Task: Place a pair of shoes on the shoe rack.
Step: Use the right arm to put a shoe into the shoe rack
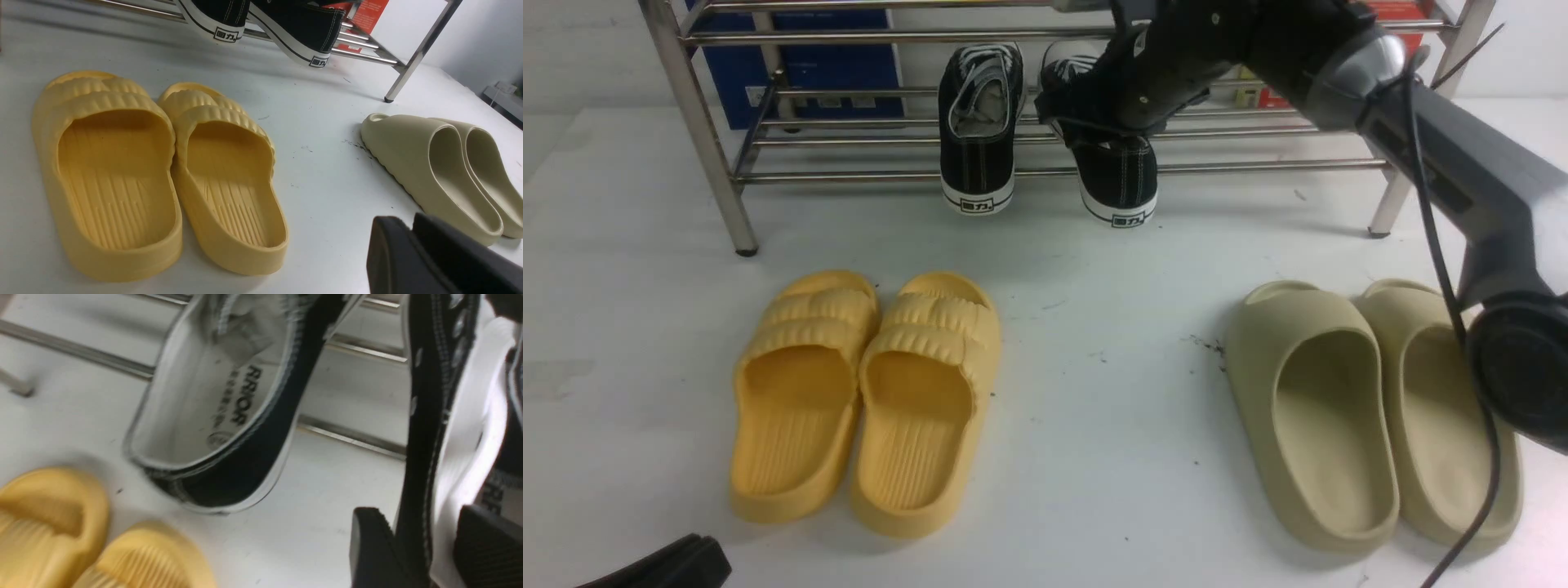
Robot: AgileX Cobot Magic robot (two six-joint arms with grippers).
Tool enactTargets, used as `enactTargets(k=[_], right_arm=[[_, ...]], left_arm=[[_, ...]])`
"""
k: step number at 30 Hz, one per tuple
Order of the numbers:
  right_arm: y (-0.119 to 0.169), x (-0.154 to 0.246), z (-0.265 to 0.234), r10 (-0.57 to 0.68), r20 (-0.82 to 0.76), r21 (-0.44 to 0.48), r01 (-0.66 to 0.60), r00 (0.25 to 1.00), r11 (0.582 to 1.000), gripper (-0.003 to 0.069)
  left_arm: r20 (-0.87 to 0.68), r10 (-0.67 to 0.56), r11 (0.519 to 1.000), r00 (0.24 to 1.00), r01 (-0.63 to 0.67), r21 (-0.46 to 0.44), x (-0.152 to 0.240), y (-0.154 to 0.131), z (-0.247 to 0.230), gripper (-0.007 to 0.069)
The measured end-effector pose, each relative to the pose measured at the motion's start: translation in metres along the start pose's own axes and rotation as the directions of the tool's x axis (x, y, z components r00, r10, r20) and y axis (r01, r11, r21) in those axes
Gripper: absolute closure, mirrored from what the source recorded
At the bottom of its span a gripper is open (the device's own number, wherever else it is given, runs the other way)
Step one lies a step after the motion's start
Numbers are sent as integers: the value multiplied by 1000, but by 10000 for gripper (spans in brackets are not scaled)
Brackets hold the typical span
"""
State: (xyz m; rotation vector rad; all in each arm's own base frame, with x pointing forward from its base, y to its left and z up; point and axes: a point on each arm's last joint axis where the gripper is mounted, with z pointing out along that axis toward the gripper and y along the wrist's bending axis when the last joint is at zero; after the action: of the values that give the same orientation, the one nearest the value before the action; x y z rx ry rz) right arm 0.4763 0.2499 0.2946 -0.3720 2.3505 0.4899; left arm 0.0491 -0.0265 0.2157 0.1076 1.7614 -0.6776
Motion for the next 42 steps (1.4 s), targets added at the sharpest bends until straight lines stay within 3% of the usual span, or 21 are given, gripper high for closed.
enactTargets(k=[5,9,13,16,20,24,31,42], right_arm=[[11,1,-35,4,-119,-43,-9,993,999,323],[16,1,-59,-37,-183,-53,28,982,998,361],[16,0,-65,-63,-181,-54,54,981,997,450],[15,5,-65,-74,-205,-48,65,976,997,561],[8,27,-67,-80,-306,-13,80,949,997,659],[-7,53,-45,-74,-382,35,94,921,995,662],[-22,61,5,-63,-263,58,81,963,995,661],[-22,53,16,-80,-130,58,88,988,994,657]], left_arm=[[0,0,1000,1000,0,0,0,0,0,540],[0,0,1000,1000,0,0,0,0,0,534],[-1,0,1000,1000,0,0,0,0,0,533],[-1,0,1000,1000,0,0,0,0,0,529],[-1,0,1000,1000,0,0,0,0,0,523],[-1,0,1000,1000,0,0,0,0,0,517],[-1,0,1000,1000,0,0,0,0,0,512],[-1,0,1000,1000,0,0,0,0,0,498]])
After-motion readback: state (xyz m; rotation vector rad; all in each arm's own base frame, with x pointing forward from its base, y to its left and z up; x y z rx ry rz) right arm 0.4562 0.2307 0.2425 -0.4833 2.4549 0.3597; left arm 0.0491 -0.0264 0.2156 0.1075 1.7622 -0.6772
